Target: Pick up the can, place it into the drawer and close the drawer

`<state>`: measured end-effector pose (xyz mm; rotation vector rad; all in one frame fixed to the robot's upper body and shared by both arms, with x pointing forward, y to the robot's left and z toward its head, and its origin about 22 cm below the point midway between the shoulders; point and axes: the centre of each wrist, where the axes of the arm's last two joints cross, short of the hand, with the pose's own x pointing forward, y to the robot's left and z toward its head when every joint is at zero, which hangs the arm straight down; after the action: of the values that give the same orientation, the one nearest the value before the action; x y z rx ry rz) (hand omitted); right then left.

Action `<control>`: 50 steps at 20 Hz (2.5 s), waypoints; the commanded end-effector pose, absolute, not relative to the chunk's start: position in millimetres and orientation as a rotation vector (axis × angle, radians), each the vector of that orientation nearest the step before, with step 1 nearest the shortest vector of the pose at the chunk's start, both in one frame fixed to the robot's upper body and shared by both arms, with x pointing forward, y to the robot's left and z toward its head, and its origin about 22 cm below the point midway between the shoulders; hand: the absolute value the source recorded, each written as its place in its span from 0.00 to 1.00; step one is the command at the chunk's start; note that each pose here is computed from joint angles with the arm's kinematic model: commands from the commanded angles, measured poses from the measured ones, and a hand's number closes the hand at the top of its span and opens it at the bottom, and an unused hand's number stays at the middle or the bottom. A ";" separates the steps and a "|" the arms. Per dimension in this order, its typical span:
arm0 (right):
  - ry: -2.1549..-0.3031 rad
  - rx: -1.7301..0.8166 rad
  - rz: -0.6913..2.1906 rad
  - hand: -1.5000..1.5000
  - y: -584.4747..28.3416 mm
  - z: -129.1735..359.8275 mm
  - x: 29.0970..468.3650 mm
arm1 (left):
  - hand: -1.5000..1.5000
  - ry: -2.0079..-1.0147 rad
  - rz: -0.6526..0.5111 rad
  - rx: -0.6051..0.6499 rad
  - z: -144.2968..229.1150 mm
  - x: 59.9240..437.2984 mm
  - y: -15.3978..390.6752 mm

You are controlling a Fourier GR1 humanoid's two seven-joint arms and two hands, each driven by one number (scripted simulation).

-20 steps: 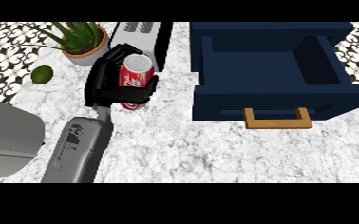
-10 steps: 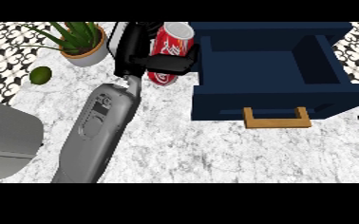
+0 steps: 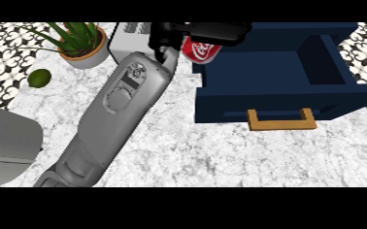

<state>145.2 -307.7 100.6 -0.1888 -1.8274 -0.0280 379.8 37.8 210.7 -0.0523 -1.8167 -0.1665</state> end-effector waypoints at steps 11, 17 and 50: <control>-1.824 -0.181 -0.010 0.00 -303.5 99.7 146.3 | 1.00 -1.774 -0.203 0.017 222.7 408.7 -7.2; -1.842 -0.172 -0.012 0.00 -294.7 100.0 142.6 | 1.00 -1.777 -0.234 0.041 241.5 416.8 -19.6; -1.886 -0.141 0.041 0.00 -294.4 112.3 190.1 | 0.00 -1.774 -0.259 0.312 172.9 431.2 -6.6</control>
<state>184.2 -292.8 109.4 -0.1377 -1.8766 0.0339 429.8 -8.7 175.4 0.3000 -1.7770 -0.2759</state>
